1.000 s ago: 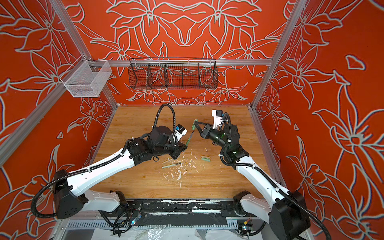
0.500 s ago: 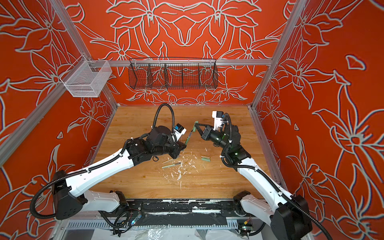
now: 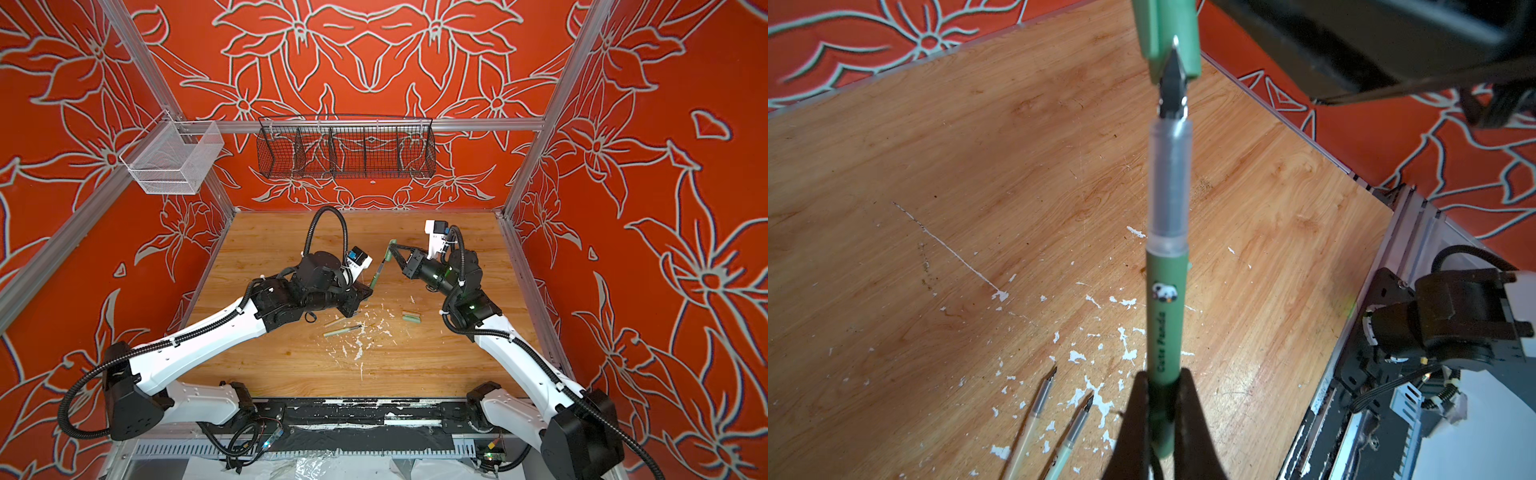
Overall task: Insert the pens into the pen caps
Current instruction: 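Lower the green cap with the right gripper down over the pen tip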
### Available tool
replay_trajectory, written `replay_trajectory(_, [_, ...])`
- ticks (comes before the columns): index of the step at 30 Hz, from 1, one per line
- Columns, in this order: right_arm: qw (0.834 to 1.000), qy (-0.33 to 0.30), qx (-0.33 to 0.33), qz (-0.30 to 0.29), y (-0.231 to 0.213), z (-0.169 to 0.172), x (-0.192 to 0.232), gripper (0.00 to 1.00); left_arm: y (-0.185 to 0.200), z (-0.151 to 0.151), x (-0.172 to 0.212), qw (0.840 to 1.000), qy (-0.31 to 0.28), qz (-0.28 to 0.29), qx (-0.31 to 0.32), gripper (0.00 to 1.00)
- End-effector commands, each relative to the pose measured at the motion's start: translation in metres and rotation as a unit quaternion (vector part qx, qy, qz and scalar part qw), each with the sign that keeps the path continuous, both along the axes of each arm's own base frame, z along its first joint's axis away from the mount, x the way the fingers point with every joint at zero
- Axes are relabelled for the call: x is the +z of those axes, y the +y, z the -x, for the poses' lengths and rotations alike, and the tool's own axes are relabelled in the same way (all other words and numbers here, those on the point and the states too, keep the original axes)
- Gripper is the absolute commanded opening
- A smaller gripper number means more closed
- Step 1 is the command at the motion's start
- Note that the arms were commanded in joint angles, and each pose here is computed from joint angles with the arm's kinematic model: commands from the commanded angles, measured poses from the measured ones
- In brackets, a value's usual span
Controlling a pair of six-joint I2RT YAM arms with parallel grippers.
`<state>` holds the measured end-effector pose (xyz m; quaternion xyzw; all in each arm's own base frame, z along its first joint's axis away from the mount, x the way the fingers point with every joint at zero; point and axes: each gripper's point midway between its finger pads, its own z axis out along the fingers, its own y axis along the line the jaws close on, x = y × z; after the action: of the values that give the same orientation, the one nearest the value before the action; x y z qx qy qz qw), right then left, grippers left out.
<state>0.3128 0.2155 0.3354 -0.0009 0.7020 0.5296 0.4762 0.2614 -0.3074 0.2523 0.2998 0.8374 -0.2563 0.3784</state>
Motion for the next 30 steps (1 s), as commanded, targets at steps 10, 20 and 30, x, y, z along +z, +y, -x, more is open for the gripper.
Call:
replay_trajectory(10, [1.000,-0.020,0.015,0.004,0.004,0.006,0.022,0.07,-0.004,0.001,0.002,1.000,-0.010,0.001,-0.009,0.00])
replay_trajectory(20, [1.000,-0.004,0.026,-0.006,0.009,0.005,0.010,0.07,-0.005,0.000,0.005,1.000,-0.013,0.001,-0.010,0.00])
replay_trajectory(30, [0.999,0.001,0.035,-0.012,0.012,0.009,0.007,0.07,-0.006,-0.003,0.003,1.000,-0.013,0.000,-0.007,0.00])
